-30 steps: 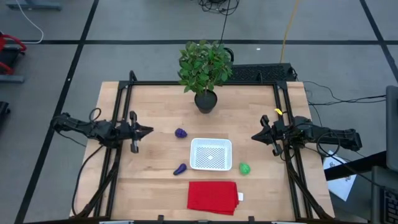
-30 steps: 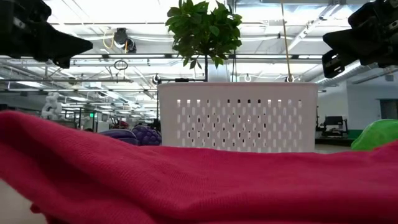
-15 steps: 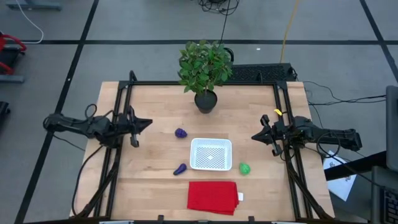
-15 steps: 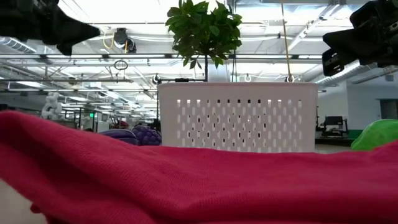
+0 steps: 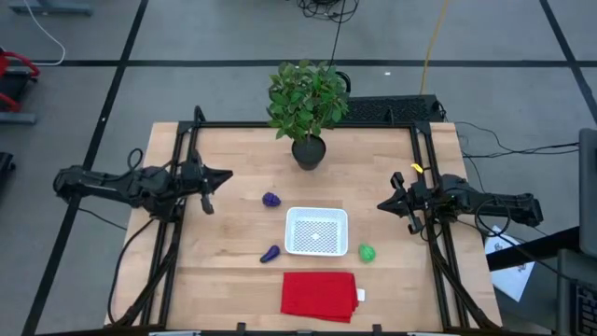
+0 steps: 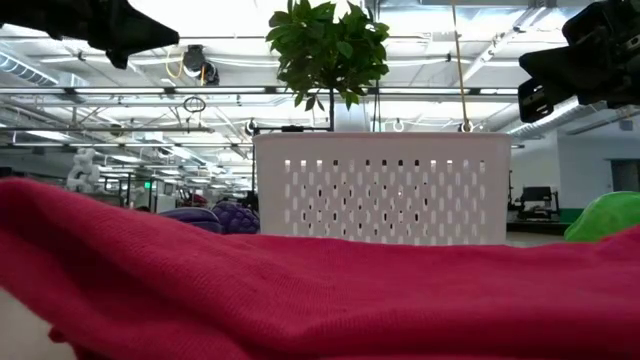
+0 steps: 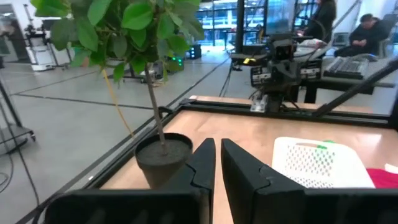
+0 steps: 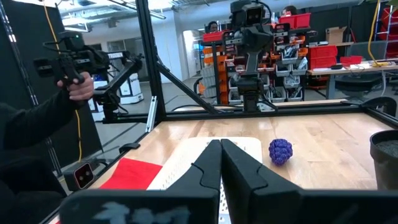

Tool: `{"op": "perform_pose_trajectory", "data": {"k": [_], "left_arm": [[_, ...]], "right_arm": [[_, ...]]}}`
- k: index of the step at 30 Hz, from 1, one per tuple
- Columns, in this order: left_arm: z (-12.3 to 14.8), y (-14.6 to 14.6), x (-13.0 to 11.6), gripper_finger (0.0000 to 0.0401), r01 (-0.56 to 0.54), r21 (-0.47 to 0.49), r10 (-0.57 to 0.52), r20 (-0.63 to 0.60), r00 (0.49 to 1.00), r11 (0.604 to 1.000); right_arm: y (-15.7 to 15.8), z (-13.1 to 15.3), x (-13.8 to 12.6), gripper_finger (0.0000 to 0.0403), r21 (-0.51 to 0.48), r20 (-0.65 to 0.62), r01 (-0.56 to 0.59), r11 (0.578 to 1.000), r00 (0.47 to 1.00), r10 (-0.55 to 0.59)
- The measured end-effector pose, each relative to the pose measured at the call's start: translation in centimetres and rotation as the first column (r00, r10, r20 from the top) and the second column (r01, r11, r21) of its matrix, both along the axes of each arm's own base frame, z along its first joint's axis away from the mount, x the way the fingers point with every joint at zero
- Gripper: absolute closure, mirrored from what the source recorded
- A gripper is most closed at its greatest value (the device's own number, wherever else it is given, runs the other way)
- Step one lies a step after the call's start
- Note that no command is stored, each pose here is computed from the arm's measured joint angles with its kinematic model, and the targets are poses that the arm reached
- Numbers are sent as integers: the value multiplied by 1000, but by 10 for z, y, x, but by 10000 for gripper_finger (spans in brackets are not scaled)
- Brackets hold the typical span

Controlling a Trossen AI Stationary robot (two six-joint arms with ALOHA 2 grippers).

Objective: Pick and placing Produce into tupperware
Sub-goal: Put the violet grapes into the white bin

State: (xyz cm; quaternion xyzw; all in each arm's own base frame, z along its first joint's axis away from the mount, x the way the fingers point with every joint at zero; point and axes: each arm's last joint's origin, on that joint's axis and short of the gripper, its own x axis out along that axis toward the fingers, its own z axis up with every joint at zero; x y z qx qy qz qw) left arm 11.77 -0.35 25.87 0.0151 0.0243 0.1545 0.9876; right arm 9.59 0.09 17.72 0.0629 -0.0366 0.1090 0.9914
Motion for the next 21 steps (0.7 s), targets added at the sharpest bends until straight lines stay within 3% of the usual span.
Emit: {"op": "perform_pose_trajectory", "data": {"k": [5, 11, 21], "left_arm": [[-2, 4, 4, 371, -38, 9, 38, -24, 999, 999], [-3, 5, 11, 371, -46, 85, 51, -49, 997, 995], [-3, 17, 20, 371, -74, -5, 74, -16, 997, 997]], "right_arm": [[0, 0, 0, 403, 1, 0, -1, 1000, 1000, 1], [0, 0, 0, 403, 1, 0, 0, 1000, 1000, 0], [0, 0, 0, 403, 1, 0, 0, 1000, 1000, 0]]}}
